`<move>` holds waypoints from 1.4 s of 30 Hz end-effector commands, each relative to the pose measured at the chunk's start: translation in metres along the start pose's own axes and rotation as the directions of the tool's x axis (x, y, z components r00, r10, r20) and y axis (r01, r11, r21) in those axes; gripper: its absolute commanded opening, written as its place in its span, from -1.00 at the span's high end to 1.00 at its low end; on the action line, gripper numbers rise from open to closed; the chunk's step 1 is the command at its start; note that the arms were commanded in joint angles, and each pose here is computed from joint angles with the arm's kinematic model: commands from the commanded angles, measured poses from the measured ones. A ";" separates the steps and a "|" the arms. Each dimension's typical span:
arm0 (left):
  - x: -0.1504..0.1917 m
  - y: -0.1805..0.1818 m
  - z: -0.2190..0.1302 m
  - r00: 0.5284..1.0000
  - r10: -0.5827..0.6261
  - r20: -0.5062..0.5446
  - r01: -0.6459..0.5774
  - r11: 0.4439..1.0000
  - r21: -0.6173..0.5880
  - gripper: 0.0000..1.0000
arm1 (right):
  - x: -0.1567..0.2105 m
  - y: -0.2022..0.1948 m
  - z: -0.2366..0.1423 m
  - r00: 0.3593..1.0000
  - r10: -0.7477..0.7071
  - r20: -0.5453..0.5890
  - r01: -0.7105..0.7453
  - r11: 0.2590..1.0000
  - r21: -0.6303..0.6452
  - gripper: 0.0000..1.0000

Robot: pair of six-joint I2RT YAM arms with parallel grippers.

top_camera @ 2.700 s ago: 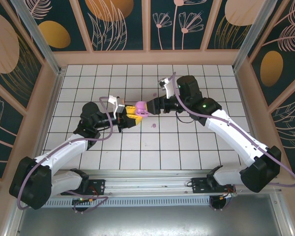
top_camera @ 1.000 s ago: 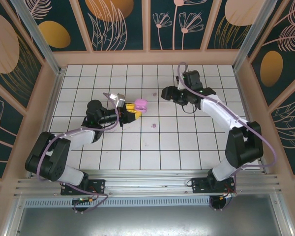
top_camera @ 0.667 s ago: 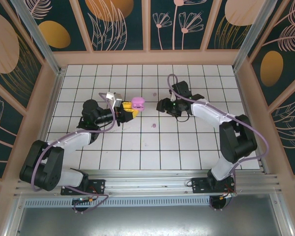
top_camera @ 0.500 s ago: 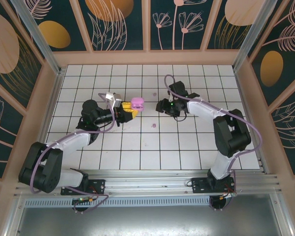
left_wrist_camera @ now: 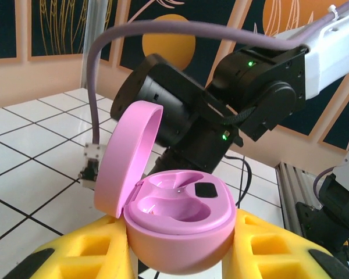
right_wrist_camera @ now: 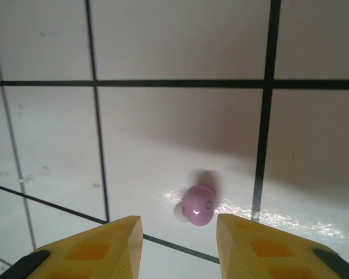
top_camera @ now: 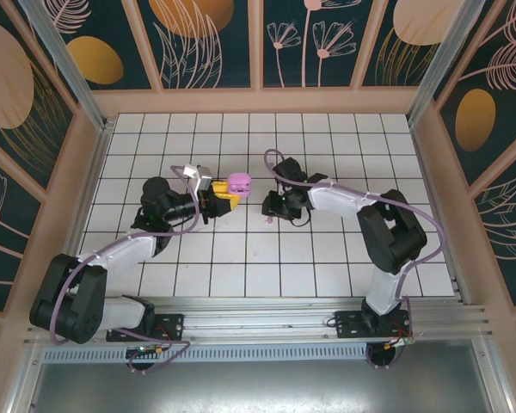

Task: Insert the wireless bluetooth earbuds into the charging case

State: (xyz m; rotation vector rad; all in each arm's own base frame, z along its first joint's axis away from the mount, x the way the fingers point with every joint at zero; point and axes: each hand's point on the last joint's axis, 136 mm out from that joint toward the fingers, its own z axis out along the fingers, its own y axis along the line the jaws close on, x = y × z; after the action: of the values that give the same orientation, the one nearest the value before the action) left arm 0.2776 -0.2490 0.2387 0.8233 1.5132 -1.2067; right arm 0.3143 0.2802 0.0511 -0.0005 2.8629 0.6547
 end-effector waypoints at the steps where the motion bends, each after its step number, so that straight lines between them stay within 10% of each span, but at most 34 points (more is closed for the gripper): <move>1: -0.003 -0.002 -0.004 0.999 0.033 0.008 -0.033 0.999 -0.007 1.00 | 0.010 -0.015 0.006 0.999 0.029 -0.019 -0.027 0.997 0.079 0.22; 42: 0.003 0.000 -0.005 0.999 0.033 -0.025 -0.033 0.999 -0.017 1.00 | 0.007 -0.015 0.038 0.998 -0.027 -0.052 0.032 0.995 0.096 0.50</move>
State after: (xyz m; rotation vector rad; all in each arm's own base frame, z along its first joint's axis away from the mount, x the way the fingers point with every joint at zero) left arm 0.2734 -0.2472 0.2290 0.8355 1.5495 -1.1925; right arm 0.3129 0.2838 0.0207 0.0014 2.9243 0.5729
